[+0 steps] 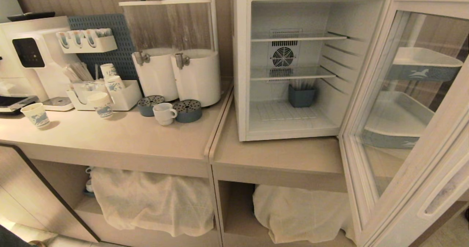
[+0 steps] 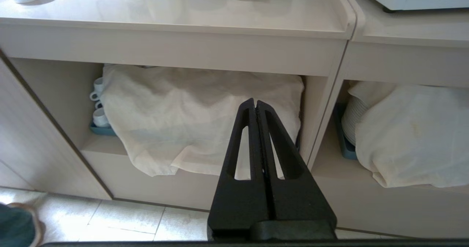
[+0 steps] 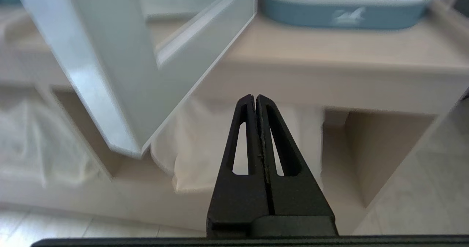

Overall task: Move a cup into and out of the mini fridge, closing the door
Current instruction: Close the freezer door

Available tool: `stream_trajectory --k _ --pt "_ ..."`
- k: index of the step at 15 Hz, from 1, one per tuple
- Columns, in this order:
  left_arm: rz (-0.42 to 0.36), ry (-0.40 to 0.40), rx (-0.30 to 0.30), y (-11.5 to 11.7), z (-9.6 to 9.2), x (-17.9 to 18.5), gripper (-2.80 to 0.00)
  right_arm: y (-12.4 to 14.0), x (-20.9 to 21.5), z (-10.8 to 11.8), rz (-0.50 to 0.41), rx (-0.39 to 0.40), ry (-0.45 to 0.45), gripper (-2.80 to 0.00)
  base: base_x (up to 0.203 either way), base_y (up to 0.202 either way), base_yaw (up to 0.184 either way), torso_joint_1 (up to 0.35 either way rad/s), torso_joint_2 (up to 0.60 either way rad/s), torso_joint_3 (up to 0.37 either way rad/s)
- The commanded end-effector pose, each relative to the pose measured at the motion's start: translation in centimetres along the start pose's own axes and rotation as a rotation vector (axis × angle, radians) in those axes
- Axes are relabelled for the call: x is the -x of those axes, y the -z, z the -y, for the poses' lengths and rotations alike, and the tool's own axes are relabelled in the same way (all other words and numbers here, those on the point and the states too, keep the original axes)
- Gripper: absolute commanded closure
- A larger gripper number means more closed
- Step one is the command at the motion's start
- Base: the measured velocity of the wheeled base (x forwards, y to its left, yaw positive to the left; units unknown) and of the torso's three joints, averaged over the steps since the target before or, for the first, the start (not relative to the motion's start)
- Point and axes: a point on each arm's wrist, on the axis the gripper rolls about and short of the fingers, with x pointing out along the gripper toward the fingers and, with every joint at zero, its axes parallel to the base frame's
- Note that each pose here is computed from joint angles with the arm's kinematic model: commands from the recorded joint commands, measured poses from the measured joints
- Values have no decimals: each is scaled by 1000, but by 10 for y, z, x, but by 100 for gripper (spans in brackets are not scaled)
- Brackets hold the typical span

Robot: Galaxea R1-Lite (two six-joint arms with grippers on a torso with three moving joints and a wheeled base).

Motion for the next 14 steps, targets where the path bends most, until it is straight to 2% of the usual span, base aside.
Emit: stream_trajectory --k 1,3,4,6,8,9,10,12,14 --pt "0 0 0 0 0 0 0 -21 9 1 65 -3 1 0 0 0 0 0 0 0" --pt "0 0 0 0 0 0 0 -78 35 2 168 -10 -1 0 0 0 0 0 0 0" --pt "0 0 0 0 0 0 0 -102 37 3 173 -23 1 0 0 0 0 0 0 0" --pt "0 0 0 0 0 0 0 -142 6 6 57 -63 19 0 0 0 0 0 0 0" --pt "0 0 0 0 0 0 0 -167 -33 6 -51 -84 10 0 0 0 0 0 0 0" --pt "0 0 0 0 0 0 0 -175 -54 4 -105 -90 -23 0 0 0 0 0 0 0" --pt "1 0 0 0 0 0 0 -179 -71 2 -149 -96 -76 0 0 0 0 0 0 0" --pt "1 0 0 0 0 0 0 -184 -96 -5 -214 -100 -310 0 0 0 0 0 0 0" --pt "1 0 0 0 0 0 0 -185 -111 -8 -219 -61 -497 0 0 0 0 0 0 0"
